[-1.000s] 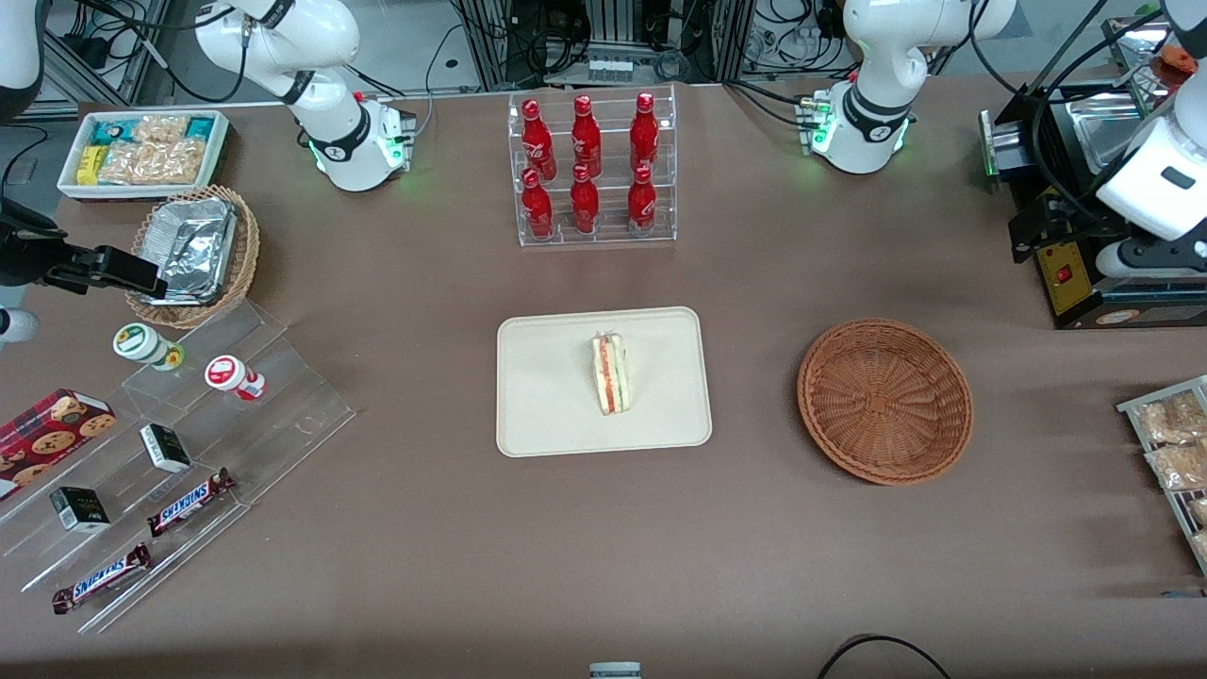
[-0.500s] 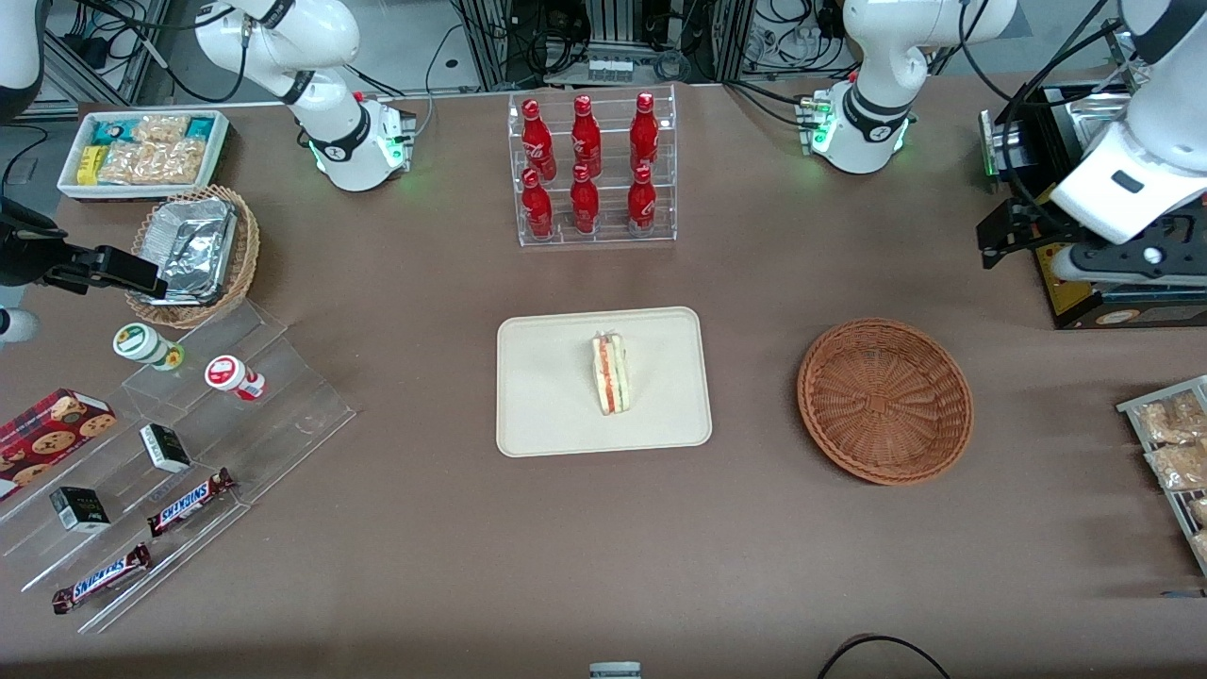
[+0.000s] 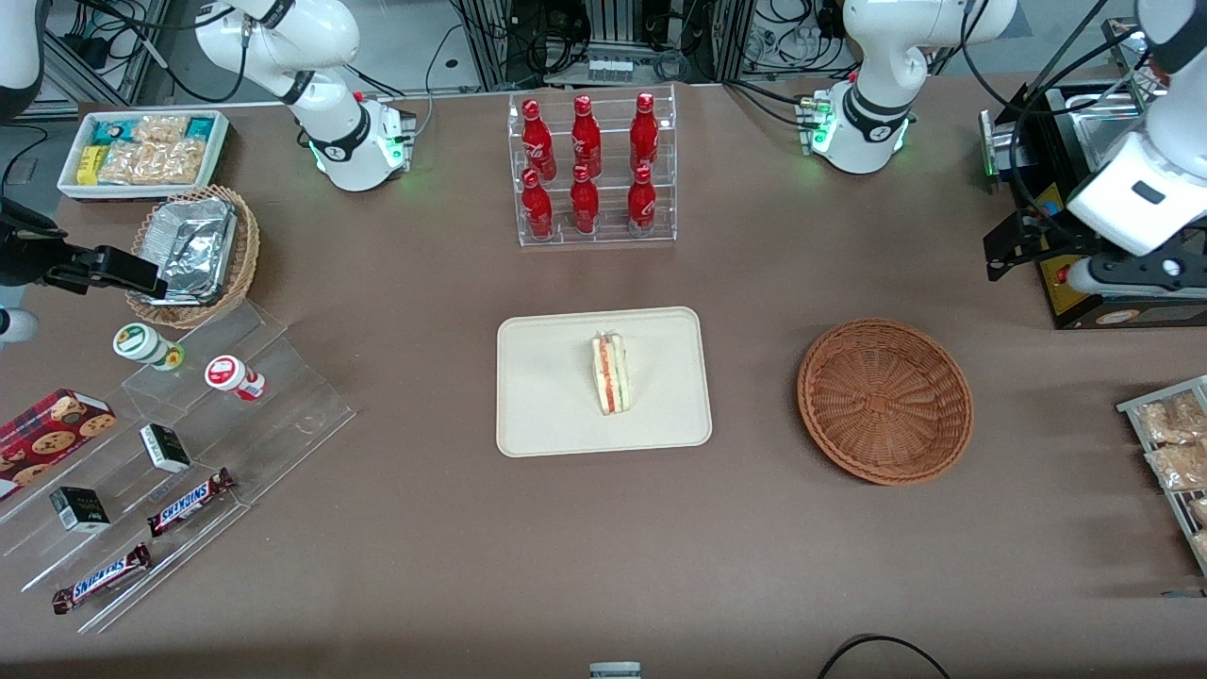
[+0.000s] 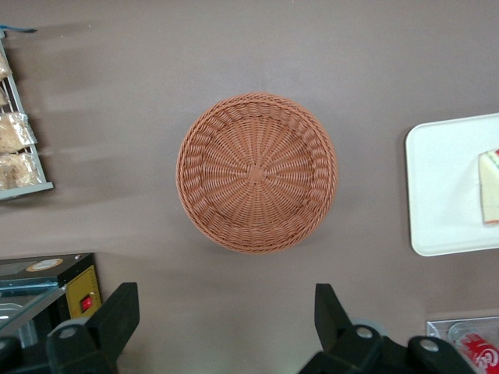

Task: Place sandwich from basket to tray

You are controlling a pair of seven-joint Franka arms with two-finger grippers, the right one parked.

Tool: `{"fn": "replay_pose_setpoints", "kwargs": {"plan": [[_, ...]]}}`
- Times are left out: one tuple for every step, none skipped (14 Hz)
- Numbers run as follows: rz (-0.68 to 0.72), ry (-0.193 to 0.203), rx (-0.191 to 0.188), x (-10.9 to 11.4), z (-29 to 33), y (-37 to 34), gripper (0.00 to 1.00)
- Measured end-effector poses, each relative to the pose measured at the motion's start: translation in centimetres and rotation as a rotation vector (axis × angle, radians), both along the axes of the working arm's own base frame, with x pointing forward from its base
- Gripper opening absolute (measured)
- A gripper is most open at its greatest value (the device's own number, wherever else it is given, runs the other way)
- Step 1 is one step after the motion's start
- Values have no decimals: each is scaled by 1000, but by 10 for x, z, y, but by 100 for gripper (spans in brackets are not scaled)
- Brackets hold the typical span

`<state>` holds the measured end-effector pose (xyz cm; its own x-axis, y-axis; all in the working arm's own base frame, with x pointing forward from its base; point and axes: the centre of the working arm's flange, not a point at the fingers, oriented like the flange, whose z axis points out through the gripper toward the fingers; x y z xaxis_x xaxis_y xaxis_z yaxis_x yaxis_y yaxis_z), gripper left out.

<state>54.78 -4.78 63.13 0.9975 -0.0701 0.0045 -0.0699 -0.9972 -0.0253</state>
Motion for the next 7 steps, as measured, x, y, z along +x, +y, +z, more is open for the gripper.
{"fn": "replay_pose_setpoints", "kwargs": {"plan": [[13, -4, -5, 1, 2, 7, 100], [18, -7, -5, 1, 4, 10, 100], [18, -7, -5, 1, 4, 10, 100], [17, -7, -5, 1, 4, 10, 100], [16, -7, -5, 1, 3, 9, 100], [15, -5, -5, 2, 2, 8, 100], [15, -1, -5, 3, 0, 8, 100]]}}
